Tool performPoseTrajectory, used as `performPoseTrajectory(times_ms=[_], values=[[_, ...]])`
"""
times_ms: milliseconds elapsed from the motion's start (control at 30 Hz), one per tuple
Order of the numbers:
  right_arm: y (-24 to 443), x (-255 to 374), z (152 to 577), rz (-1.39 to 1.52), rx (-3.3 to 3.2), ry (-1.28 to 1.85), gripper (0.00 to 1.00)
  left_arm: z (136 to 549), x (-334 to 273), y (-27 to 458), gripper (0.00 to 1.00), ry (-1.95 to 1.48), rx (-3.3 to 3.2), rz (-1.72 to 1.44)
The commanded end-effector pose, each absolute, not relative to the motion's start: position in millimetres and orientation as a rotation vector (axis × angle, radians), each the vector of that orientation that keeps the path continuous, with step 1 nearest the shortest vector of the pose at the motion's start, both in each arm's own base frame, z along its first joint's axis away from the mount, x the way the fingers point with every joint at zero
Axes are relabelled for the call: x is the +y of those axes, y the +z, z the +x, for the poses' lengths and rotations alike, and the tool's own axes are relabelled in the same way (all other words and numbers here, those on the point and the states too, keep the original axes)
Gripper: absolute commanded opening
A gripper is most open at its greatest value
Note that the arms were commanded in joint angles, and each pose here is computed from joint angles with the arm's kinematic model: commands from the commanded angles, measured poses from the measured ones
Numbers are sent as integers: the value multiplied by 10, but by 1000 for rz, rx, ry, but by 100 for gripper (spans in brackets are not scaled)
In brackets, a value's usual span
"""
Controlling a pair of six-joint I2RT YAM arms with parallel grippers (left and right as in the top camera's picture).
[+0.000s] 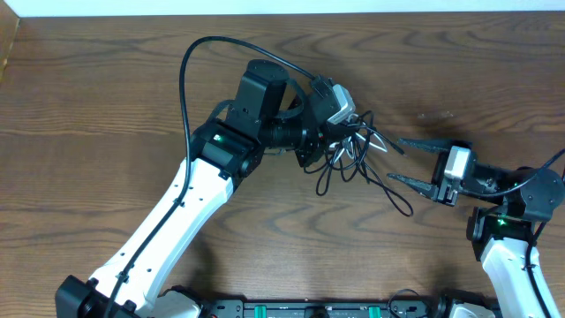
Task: Untangle cables
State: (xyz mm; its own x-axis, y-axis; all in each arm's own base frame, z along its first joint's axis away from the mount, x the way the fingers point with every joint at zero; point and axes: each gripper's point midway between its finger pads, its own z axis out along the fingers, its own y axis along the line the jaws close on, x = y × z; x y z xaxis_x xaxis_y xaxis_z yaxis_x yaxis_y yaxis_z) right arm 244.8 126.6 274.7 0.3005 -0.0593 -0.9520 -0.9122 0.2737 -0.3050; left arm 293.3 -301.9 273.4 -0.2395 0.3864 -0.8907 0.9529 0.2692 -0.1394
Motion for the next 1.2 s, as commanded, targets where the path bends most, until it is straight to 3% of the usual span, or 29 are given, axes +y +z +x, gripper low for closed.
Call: performPoseTrajectory(times_ms=[0,167,467,767,1167], values=[[2813,1245,2494,-1134,1097,725,46,2785,-3041,2887,8,-1019,1733,1234],[2838,1214,2568,-1097,1106,688,32,2728,-3043,2876,8,-1053,1739,1246],[2798,1207,2581,-1089,1126,701,36,2626,-3074,2976,7,-1121,1680,1273],[2796,1209,2579,-1090,1127,704,2,2631,-3070,2979,8,-1113,1681,1272],[2816,1372,2588,-1038,1167,792,1,2784,-3118,2896,8,-948,1724,1239]])
